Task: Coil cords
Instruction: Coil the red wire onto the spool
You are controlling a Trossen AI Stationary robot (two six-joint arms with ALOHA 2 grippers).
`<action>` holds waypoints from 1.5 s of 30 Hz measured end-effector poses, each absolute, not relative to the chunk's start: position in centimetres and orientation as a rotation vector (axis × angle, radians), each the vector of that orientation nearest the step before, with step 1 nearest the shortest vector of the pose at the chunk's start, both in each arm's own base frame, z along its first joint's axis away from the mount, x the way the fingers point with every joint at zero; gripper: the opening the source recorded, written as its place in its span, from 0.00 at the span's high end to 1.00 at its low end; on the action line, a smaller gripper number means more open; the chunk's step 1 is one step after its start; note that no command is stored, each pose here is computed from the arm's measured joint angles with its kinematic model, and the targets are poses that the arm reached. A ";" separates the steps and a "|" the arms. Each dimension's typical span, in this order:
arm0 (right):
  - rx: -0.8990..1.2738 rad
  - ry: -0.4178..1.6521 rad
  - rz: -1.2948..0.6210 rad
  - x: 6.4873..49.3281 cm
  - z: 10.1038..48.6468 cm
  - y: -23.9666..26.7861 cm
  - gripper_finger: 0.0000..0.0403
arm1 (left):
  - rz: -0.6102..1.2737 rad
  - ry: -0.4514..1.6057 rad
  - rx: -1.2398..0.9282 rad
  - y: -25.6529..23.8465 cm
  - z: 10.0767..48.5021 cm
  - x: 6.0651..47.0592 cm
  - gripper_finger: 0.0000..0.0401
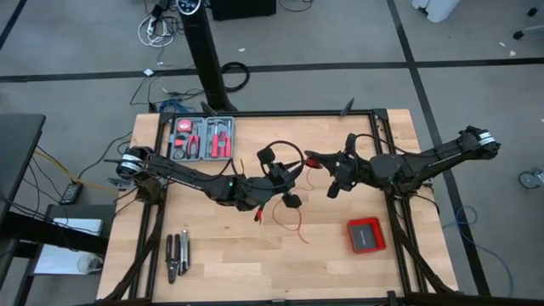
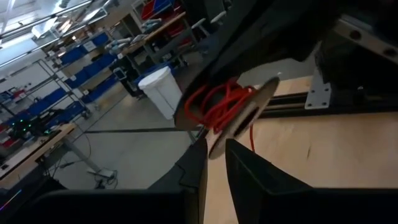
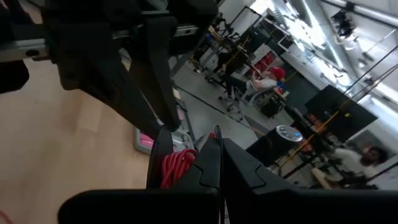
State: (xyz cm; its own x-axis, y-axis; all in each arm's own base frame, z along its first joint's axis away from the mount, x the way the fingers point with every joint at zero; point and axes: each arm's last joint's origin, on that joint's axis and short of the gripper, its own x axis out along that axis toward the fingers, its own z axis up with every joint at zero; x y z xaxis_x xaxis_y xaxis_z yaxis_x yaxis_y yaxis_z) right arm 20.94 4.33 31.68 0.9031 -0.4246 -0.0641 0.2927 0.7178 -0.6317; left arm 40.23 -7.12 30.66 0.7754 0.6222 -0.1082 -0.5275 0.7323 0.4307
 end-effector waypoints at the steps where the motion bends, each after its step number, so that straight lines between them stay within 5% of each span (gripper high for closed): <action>1: -0.647 0.212 -0.395 20.7 31.7 4.3 1.00 | 0.635 0.256 0.395 -7.2 30.6 40.2 0.84; 20: -0.438 0.185 -0.172 18.6 32.3 1.8 1.00 | 0.153 -0.029 0.306 -8.4 28.6 39.3 0.85; 36: -0.345 0.041 0.099 20.1 31.6 -2.1 1.00 | 0.187 -0.094 0.146 -2.2 27.0 34.6 0.85; 45: -0.315 -0.116 0.070 21.0 29.7 -4.7 1.00 | 0.192 -0.080 0.185 0.5 27.8 33.3 0.85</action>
State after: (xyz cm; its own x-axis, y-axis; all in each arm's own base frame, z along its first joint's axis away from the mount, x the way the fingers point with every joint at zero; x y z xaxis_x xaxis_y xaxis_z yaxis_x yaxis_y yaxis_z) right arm 20.98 -4.73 29.69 0.9910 0.0863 0.1027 -0.0502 0.9486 -0.3126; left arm 33.31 0.54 27.80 0.9784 0.1825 0.0970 -0.1973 0.9645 0.1754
